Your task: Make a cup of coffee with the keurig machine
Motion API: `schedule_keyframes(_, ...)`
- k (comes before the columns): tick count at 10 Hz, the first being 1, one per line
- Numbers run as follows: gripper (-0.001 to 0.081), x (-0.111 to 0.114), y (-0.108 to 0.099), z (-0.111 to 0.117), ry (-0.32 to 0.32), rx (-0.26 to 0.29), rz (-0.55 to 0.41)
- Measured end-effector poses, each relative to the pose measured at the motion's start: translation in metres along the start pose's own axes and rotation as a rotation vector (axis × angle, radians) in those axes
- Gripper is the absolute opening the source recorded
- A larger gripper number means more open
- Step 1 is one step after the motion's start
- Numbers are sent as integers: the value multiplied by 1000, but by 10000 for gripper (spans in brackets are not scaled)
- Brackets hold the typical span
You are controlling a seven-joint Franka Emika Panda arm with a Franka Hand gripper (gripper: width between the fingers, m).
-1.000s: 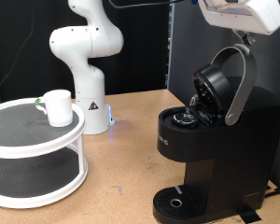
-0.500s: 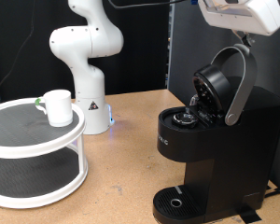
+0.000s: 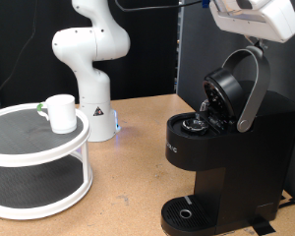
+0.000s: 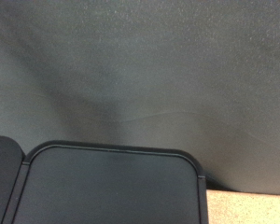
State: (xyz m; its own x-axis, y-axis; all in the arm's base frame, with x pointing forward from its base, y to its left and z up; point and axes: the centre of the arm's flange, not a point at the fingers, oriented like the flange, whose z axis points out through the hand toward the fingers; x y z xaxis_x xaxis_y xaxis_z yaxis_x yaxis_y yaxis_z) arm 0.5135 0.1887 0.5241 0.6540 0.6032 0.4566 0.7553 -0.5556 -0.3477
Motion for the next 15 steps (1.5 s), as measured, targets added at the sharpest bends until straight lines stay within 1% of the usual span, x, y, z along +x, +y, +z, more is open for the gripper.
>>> schedule_keyframes(2,5,-1,1,-2,-5,-6,-2)
schedule_keyframes(4,5,-5,4,-8,-21,-14,-4)
schedule_keyframes(7,5,-16,13,-24,-50,-4,7)
schedule_keyframes(11,5,-30,24,-39,-84,-12,22)
schedule_keyframes(15,5,-41,37,-49,-122,-47,38)
